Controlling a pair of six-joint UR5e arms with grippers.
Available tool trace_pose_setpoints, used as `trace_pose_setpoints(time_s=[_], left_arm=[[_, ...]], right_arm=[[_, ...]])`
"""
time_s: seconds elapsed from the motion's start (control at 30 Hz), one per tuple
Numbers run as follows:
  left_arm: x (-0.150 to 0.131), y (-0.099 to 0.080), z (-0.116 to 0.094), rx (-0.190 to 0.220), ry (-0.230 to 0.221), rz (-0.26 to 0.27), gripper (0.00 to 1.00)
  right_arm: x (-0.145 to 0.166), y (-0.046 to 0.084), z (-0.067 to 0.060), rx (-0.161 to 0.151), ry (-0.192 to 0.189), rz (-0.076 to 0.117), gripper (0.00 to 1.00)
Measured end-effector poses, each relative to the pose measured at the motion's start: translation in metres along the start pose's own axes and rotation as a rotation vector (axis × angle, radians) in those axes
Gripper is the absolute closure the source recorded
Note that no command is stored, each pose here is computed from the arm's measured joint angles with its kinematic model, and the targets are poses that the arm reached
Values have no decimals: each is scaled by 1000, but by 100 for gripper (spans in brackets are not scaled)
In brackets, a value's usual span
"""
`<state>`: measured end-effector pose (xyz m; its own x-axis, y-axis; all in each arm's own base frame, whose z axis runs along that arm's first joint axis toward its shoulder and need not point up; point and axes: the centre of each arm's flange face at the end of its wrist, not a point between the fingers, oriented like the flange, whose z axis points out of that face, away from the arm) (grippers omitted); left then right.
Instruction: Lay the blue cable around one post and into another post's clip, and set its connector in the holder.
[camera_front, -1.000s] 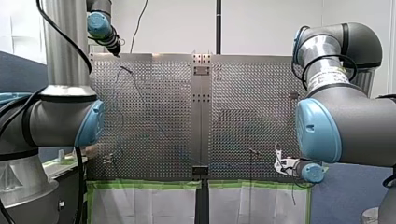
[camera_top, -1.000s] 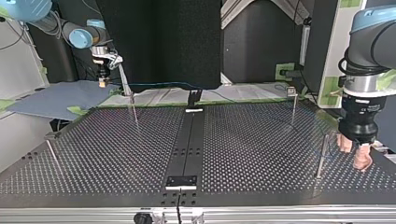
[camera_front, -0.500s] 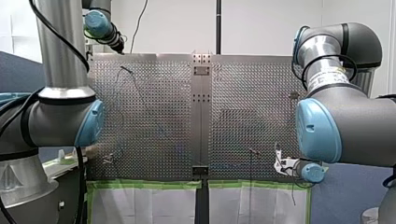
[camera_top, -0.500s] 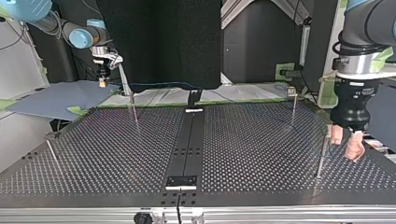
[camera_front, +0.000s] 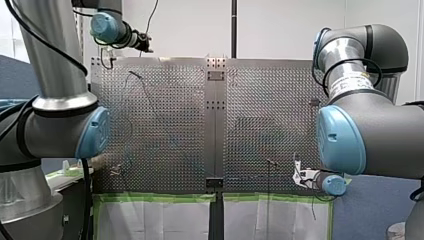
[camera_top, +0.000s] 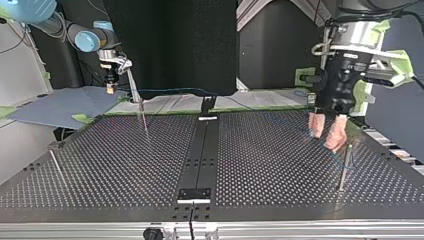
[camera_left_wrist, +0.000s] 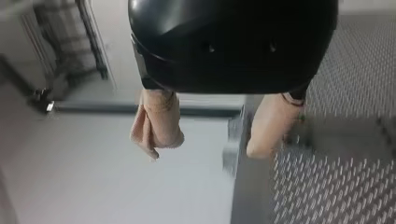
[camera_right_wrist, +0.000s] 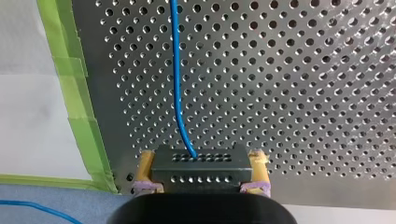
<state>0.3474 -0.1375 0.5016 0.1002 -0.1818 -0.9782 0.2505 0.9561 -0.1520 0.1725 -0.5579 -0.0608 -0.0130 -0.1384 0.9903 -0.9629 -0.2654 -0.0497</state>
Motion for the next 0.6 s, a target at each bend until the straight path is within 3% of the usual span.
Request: trace_pose_setpoints(time_s=[0.1, 0.2, 0.37, 0.6], left_arm=[[21, -7, 2, 31, 25, -6, 0], [44, -11, 6, 38, 51, 4, 0], [80, -16, 8, 35, 94, 25, 0], [143, -28, 5, 20, 171, -19, 0]], right_arm=[[0, 0, 0, 0, 0, 0, 100], [0, 0, 0, 0, -1, 0, 100], [0, 0, 0, 1, -1, -1, 100], [0, 0, 0, 2, -2, -1, 100]])
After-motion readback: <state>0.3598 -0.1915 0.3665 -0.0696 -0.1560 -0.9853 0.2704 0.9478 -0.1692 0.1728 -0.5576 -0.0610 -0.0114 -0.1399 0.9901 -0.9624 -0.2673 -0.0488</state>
